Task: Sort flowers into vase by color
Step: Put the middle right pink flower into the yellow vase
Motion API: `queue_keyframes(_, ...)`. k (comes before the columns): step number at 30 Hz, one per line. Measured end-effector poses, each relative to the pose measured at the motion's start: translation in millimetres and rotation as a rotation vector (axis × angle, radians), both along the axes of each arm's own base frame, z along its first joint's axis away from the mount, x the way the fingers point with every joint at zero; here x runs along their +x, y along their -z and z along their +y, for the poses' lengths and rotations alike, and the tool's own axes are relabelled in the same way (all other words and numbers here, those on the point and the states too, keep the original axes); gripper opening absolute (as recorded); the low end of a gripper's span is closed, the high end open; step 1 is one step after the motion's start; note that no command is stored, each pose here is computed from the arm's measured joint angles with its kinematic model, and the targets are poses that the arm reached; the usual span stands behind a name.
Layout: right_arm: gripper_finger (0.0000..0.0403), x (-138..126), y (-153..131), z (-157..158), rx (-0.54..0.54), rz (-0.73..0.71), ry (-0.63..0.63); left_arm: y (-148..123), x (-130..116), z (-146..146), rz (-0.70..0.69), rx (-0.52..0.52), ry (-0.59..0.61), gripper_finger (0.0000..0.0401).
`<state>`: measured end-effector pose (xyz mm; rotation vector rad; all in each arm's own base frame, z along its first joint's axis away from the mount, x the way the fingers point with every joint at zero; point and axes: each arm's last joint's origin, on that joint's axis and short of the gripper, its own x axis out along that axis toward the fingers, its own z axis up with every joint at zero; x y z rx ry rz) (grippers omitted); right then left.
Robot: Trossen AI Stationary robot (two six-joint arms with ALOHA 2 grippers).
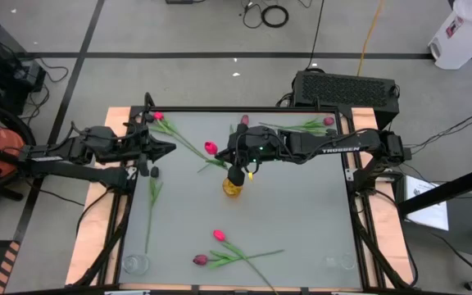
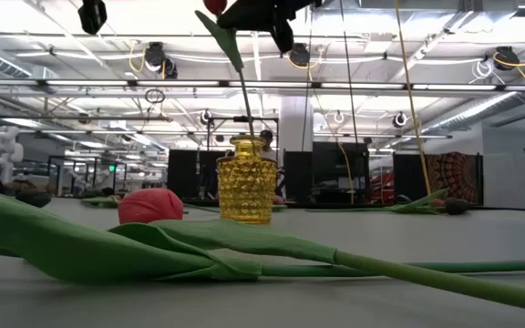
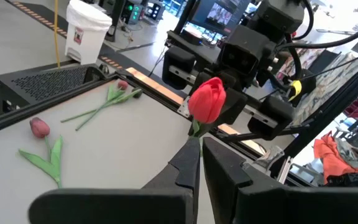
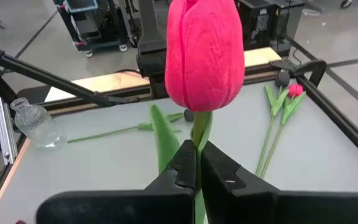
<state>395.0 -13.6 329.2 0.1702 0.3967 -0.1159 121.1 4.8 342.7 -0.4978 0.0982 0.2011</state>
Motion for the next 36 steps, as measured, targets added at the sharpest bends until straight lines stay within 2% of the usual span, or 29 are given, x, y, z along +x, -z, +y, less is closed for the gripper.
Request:
queue_keyframes(12,0.0,8.6,16.8,2.7,0.041,0.053,0.003,0.0,0.0,0.0,0.0,0.0,0.0,0.0026)
queue_keyframes(17,0.0,12.8,26.2,12.0,0.057,0.082,-0.035,0.0,0.0,0.0,0.0,0.0,0.0,0.0026)
queue_keyframes(36,0.0,14.2,19.7,14.1,0.051,0.023,-0.04,0.0,0.0,0.0,0.0,0.0,0.0,0.0026)
